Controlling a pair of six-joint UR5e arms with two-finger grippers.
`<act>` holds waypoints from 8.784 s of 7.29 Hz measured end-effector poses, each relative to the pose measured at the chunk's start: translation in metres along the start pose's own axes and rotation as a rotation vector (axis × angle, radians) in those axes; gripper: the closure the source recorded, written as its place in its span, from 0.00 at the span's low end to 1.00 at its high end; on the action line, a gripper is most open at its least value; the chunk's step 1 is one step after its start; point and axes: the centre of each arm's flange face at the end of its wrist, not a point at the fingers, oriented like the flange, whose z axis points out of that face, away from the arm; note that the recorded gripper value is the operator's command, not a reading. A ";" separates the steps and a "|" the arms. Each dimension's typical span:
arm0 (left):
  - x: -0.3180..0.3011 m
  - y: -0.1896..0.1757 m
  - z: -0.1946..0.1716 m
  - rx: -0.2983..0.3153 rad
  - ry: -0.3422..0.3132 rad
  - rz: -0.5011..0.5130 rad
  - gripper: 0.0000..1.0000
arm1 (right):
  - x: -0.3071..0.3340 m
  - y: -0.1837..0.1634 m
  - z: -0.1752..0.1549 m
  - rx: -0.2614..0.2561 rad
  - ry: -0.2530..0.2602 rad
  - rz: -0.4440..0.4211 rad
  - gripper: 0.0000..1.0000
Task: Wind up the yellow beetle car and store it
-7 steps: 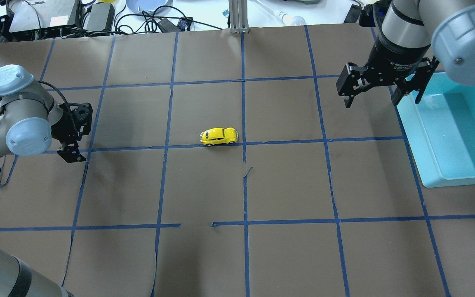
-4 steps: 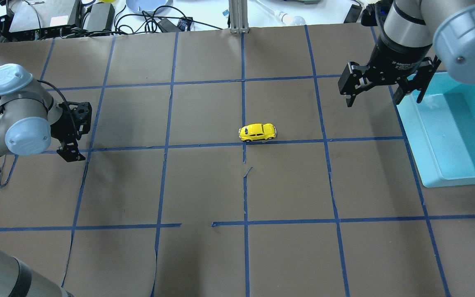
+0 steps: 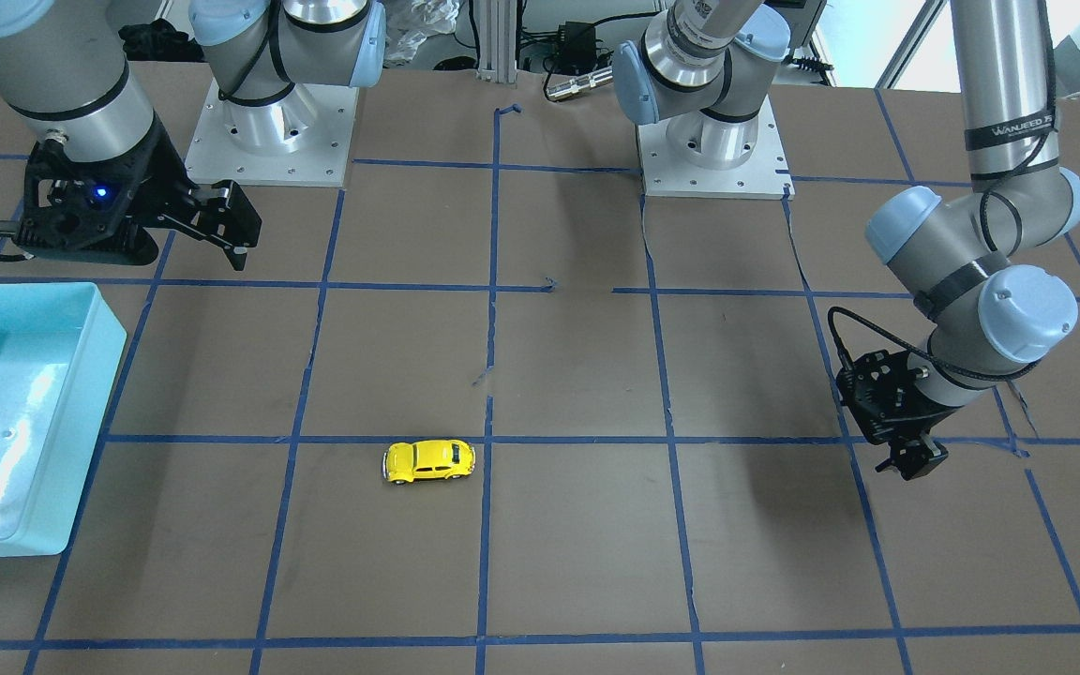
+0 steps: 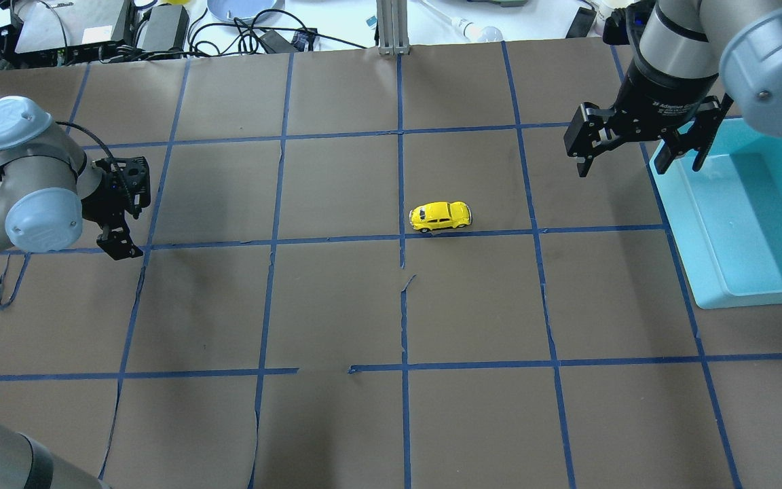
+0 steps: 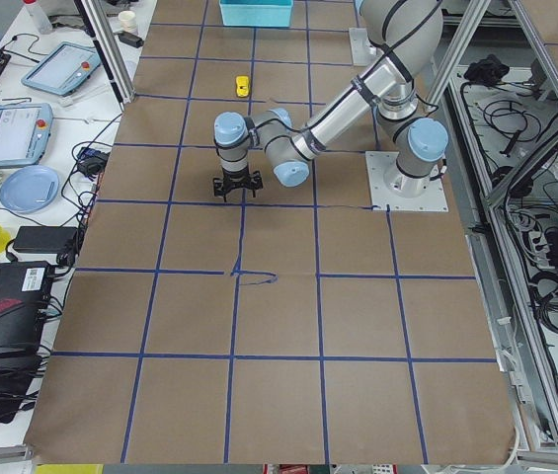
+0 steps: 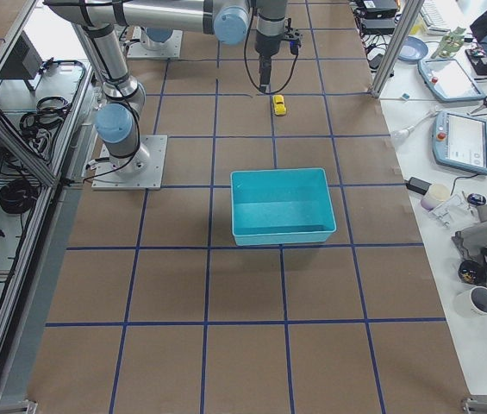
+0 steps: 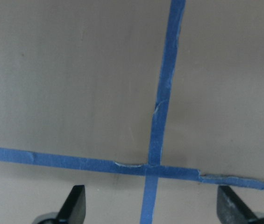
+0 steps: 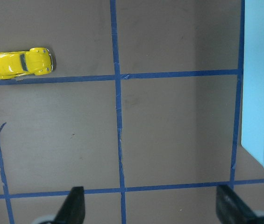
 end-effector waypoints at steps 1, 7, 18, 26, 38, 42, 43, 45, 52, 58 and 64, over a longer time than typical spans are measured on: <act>0.002 -0.022 -0.024 0.003 -0.043 -0.084 0.00 | -0.007 -0.006 0.005 0.012 0.004 -0.166 0.00; 0.077 -0.160 -0.191 0.027 -0.058 -0.784 0.00 | -0.141 -0.063 0.104 0.074 0.034 -1.016 0.00; 0.141 -0.152 -0.321 0.005 0.115 -1.216 0.00 | -0.182 -0.097 0.233 0.052 -0.110 -1.336 0.00; 0.141 -0.151 -0.325 0.006 0.100 -1.215 0.00 | -0.188 -0.102 0.259 0.048 -0.152 -1.331 1.00; 0.139 -0.151 -0.328 0.027 0.084 -1.213 0.00 | 0.210 -0.085 0.074 0.108 0.010 -1.300 1.00; 0.138 -0.151 -0.329 0.034 0.075 -1.213 0.00 | 0.313 -0.082 0.143 0.060 -0.042 -1.558 1.00; 0.138 -0.151 -0.330 0.038 0.070 -1.212 0.00 | 0.326 -0.086 0.167 0.051 -0.061 -1.595 1.00; 0.138 -0.150 -0.331 0.044 0.063 -1.212 0.00 | 0.332 -0.086 0.203 0.026 -0.103 -1.626 1.00; 0.139 -0.150 -0.332 0.046 0.060 -1.212 0.00 | 0.330 -0.075 0.238 -0.046 -0.147 -1.516 0.00; 0.139 -0.150 -0.331 0.044 0.063 -1.215 0.00 | 0.285 -0.016 0.066 -0.047 -0.010 -0.708 0.00; 0.139 -0.150 -0.331 0.046 0.061 -1.211 0.00 | 0.033 -0.009 -0.021 0.031 0.035 -0.061 0.00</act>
